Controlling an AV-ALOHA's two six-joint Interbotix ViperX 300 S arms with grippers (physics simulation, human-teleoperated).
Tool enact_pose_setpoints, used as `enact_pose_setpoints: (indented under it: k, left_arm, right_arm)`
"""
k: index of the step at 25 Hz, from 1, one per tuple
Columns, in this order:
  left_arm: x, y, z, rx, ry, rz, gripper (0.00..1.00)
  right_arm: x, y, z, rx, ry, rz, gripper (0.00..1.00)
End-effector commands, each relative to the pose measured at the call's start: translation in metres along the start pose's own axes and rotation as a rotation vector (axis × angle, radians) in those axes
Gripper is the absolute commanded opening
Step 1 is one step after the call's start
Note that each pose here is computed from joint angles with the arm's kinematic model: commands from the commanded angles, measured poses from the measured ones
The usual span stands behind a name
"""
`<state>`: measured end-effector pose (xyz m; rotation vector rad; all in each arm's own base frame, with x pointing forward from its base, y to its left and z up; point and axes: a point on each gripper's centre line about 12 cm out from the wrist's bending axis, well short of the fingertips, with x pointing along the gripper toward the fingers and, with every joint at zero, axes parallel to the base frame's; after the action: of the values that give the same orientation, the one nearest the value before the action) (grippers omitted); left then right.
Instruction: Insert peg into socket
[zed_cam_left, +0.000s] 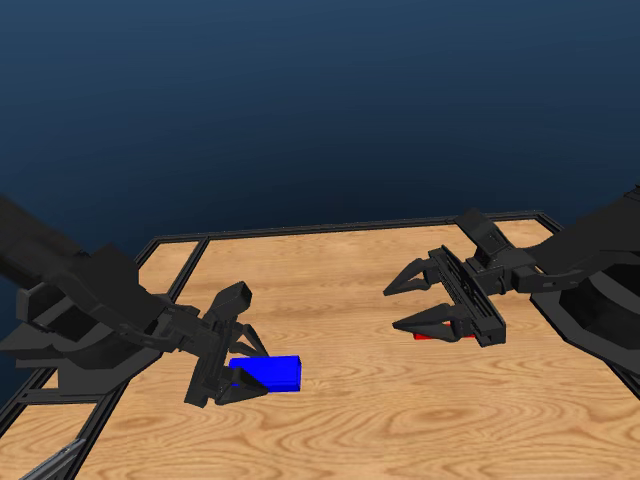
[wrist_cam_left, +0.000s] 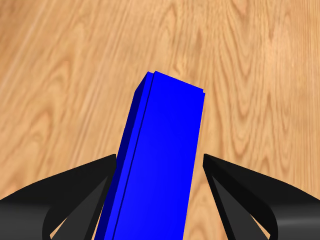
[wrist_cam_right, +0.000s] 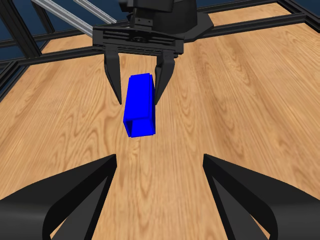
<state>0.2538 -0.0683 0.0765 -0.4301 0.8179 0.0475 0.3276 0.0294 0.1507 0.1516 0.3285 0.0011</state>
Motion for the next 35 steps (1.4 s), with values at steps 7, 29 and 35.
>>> enact_pose_setpoints:
  k: [7,29,35]
  left_arm:
    - [0.006,-0.002,-0.018,-0.046,-0.014,-0.004,0.0]
    - [-0.001,-0.006,-0.006,-0.03,-0.102,-0.027,0.0]
    - [-0.005,-0.007,0.0,-0.026,-0.129,-0.04,0.0]
  right_arm:
    - [-0.02,-0.017,-0.025,0.053,0.118,-0.071,1.0]
    - [-0.037,-0.02,-0.105,0.213,0.376,-0.138,0.98]
    - [-0.039,-0.021,-0.097,0.164,0.342,-0.136,0.0]
